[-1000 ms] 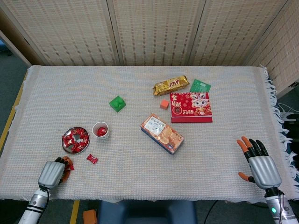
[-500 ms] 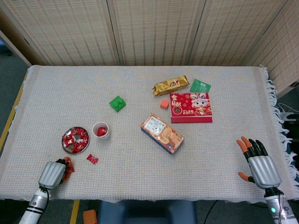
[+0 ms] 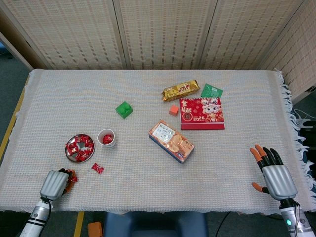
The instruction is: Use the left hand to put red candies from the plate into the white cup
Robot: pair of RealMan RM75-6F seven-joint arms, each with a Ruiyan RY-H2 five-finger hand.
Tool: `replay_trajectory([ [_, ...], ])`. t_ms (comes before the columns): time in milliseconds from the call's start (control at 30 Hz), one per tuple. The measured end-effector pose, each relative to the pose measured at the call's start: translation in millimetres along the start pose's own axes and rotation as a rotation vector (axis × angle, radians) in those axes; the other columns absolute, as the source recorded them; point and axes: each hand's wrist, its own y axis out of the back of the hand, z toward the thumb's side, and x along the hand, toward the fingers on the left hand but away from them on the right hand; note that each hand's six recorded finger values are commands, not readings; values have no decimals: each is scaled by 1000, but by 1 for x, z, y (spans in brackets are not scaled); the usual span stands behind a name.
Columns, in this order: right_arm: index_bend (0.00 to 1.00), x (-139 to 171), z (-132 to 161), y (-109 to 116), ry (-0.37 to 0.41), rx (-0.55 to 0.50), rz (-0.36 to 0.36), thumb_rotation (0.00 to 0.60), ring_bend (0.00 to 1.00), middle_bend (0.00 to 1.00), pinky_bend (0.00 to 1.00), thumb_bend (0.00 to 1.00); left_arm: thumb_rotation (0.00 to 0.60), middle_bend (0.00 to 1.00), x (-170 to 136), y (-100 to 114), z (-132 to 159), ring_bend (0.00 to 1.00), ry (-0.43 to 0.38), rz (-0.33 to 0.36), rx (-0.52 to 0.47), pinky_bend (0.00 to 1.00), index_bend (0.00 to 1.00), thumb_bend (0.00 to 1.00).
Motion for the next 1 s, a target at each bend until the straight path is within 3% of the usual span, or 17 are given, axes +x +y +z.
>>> replay_trajectory([
  [400, 0, 0, 0, 0, 0, -1, 2, 600, 0, 0, 70, 23, 600, 594, 2, 6, 0, 545, -2, 23, 4, 936, 593, 510],
  [767, 0, -2, -1, -1, -5, 0, 7, 600, 0, 0, 76, 23, 600, 596, 29, 61, 23, 545, -81, 132, -66, 936, 595, 512],
  [1000, 0, -4, -1, -3, -12, 4, 11, 600, 0, 0, 78, 23, 600, 596, 78, 106, 60, 545, -170, 182, -70, 935, 595, 511],
])
